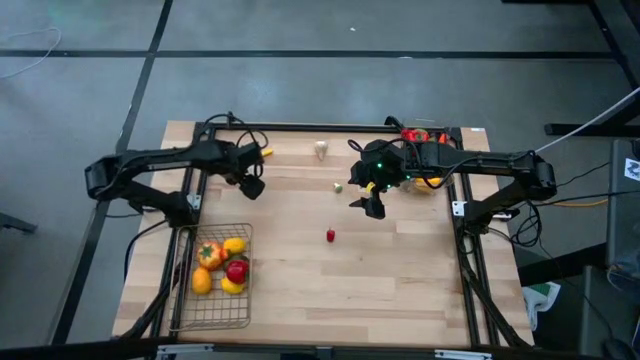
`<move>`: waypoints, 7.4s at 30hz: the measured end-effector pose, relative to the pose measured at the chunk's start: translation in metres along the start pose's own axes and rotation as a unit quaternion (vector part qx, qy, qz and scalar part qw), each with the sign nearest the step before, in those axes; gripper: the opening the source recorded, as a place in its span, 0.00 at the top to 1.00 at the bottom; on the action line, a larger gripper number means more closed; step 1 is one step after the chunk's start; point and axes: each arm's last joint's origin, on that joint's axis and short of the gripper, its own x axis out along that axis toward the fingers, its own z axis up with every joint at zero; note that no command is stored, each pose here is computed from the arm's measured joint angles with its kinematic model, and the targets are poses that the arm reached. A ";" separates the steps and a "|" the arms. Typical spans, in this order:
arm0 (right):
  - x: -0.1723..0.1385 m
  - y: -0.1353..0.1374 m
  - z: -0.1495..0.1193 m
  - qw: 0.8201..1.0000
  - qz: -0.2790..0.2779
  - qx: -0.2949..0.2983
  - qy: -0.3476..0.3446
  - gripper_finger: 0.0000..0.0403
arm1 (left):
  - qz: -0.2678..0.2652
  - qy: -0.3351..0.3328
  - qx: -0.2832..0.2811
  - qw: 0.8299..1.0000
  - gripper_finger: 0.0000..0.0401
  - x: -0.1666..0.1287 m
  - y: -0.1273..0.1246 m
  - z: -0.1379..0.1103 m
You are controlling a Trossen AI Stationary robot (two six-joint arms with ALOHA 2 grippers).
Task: Sort produce into baskets
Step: Put the green chili pepper into the transparent bin
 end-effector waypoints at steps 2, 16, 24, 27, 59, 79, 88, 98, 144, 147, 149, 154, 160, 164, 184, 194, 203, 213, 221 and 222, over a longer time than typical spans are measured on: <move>0.000 0.000 0.000 1.000 0.000 0.000 0.000 0.21 | 0.000 0.000 0.002 1.000 0.48 0.008 0.000 0.001; 0.000 0.000 0.000 1.000 0.000 0.000 0.000 0.21 | 0.014 0.020 -0.018 1.000 0.48 0.048 0.001 0.008; 0.000 0.000 0.000 1.000 0.000 0.000 0.000 0.21 | 0.028 0.048 -0.004 0.998 0.48 0.063 -0.001 0.009; 0.000 0.000 0.000 1.000 0.000 0.000 0.000 0.21 | 0.030 0.052 0.000 0.998 0.48 0.068 -0.003 0.010; 0.000 0.000 0.000 1.000 0.000 0.000 0.000 0.21 | -0.195 0.005 -0.038 0.980 0.71 0.054 -0.029 0.046; -0.001 0.000 0.016 0.988 -0.003 -0.130 -0.085 0.21 | -0.549 -0.146 0.167 0.806 0.72 -0.004 -0.124 0.043; 0.000 0.021 0.024 0.974 0.045 -0.184 -0.126 0.21 | -0.588 -0.198 0.236 0.748 0.72 -0.024 -0.150 0.024; 0.006 0.070 0.030 0.958 0.038 -0.236 -0.157 0.21 | -0.587 -0.222 0.268 0.731 0.72 -0.030 -0.162 0.011; 0.081 0.098 0.021 0.966 0.029 -0.240 -0.089 0.51 | -0.563 -0.220 0.337 0.722 0.72 -0.030 -0.175 -0.013; 0.084 0.098 0.020 0.966 0.029 -0.240 -0.087 0.54 | -0.563 -0.220 0.336 0.722 0.72 -0.030 -0.175 -0.013; 0.087 0.098 0.019 0.967 0.030 -0.240 -0.082 0.56 | -0.564 -0.217 0.333 0.724 0.72 -0.031 -0.175 -0.013; 0.093 0.099 0.019 0.967 0.030 -0.240 -0.079 0.57 | -0.566 -0.215 0.329 0.725 0.72 -0.031 -0.175 -0.013; 0.095 0.099 0.018 0.967 0.031 -0.240 -0.075 0.57 | -0.565 -0.214 0.329 0.725 0.72 -0.030 -0.175 -0.013; 0.095 0.099 0.018 0.967 0.031 -0.240 -0.075 0.57 | -0.565 -0.214 0.329 0.725 0.72 -0.030 -0.175 -0.013; 0.095 0.099 0.018 0.967 0.042 -0.241 -0.076 0.57 | -0.565 -0.214 0.329 0.725 0.72 -0.030 -0.175 -0.013; 0.094 0.099 0.018 0.967 0.042 -0.241 -0.076 0.61 | -0.565 -0.214 0.329 0.725 0.72 -0.030 -0.175 -0.013; 0.094 0.099 0.018 0.966 0.046 -0.242 -0.077 0.77 | -0.565 -0.213 0.330 0.725 0.72 -0.030 -0.175 -0.013; 0.094 0.100 0.018 0.966 0.052 -0.242 -0.077 0.82 | -0.565 -0.215 0.333 0.724 0.72 -0.030 -0.175 -0.013; 0.094 0.100 0.018 0.966 0.052 -0.242 -0.080 0.83 | -0.564 -0.217 0.335 0.723 0.72 -0.030 -0.175 -0.014; 0.094 0.100 0.018 0.966 0.052 -0.242 -0.080 0.85 | -0.564 -0.217 0.335 0.723 0.72 -0.030 -0.175 -0.013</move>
